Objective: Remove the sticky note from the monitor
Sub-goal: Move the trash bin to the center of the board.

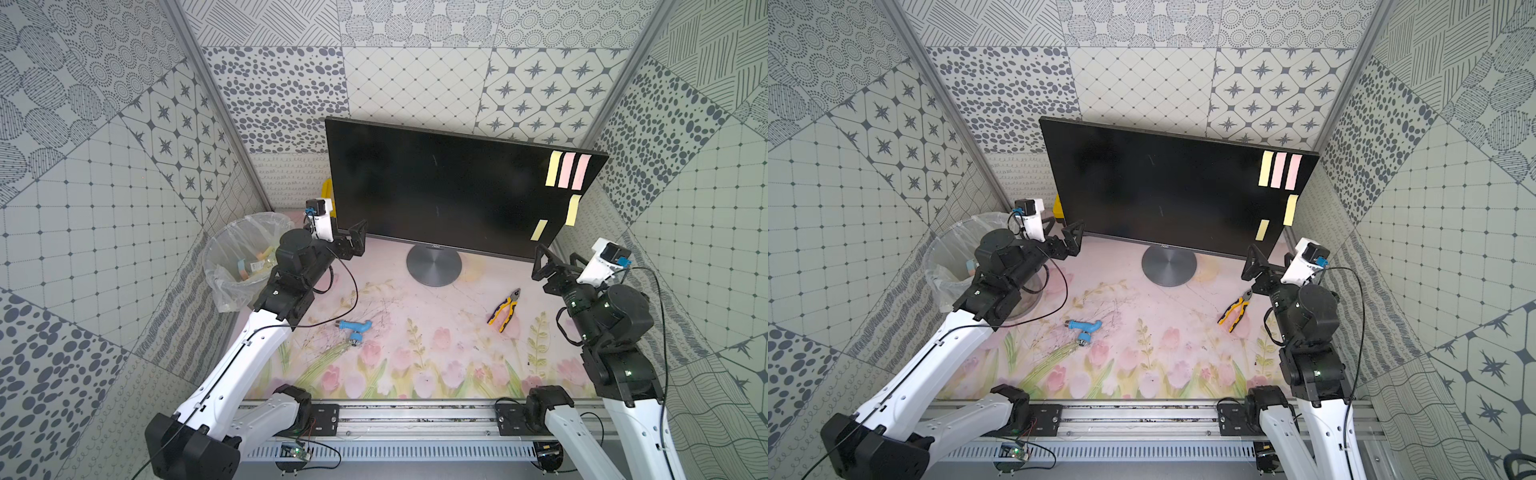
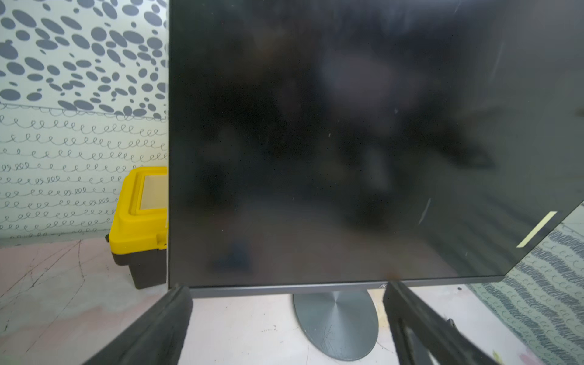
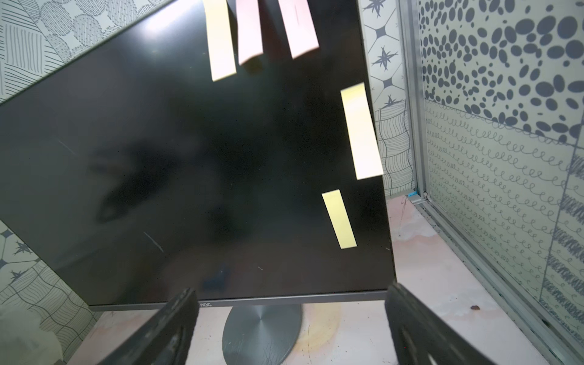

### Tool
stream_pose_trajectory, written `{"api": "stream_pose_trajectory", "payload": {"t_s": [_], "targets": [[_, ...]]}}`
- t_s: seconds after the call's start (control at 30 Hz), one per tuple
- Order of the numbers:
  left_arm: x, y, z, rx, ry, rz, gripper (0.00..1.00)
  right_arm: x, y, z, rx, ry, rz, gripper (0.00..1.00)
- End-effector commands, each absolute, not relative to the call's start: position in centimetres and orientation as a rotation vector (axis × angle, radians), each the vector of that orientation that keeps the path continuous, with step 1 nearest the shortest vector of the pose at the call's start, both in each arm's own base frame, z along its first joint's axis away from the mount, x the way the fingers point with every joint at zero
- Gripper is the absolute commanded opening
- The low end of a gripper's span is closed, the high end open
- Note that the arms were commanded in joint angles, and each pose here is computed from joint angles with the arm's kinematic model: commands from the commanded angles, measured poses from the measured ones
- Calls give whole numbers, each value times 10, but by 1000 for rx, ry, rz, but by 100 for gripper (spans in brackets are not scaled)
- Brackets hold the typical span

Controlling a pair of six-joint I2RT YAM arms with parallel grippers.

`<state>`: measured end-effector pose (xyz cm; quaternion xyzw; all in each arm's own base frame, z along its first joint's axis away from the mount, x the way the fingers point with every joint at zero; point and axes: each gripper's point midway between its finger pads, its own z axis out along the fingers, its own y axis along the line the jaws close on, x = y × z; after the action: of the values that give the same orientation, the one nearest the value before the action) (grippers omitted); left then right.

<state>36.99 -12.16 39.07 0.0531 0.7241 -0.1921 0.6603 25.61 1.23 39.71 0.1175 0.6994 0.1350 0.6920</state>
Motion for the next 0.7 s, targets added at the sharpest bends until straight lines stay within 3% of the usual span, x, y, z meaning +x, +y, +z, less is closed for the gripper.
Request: {"api": "stream_pose_trajectory", "payload": {"t_s": [0.0,0.2,0.37,0.67], "targets": [[371,-135,406,116,1703,-528,99,259,13,421,246,1539,337,96],[375,-131,413,77,1752,-546,99,275,-2,435,313,1570,499,95],[378,-92,413,-60,1884,-483,99,275,-18,436,364,1570,537,94],[360,1,358,-332,2231,-10,93,270,-45,415,602,1556,517,97]]}}
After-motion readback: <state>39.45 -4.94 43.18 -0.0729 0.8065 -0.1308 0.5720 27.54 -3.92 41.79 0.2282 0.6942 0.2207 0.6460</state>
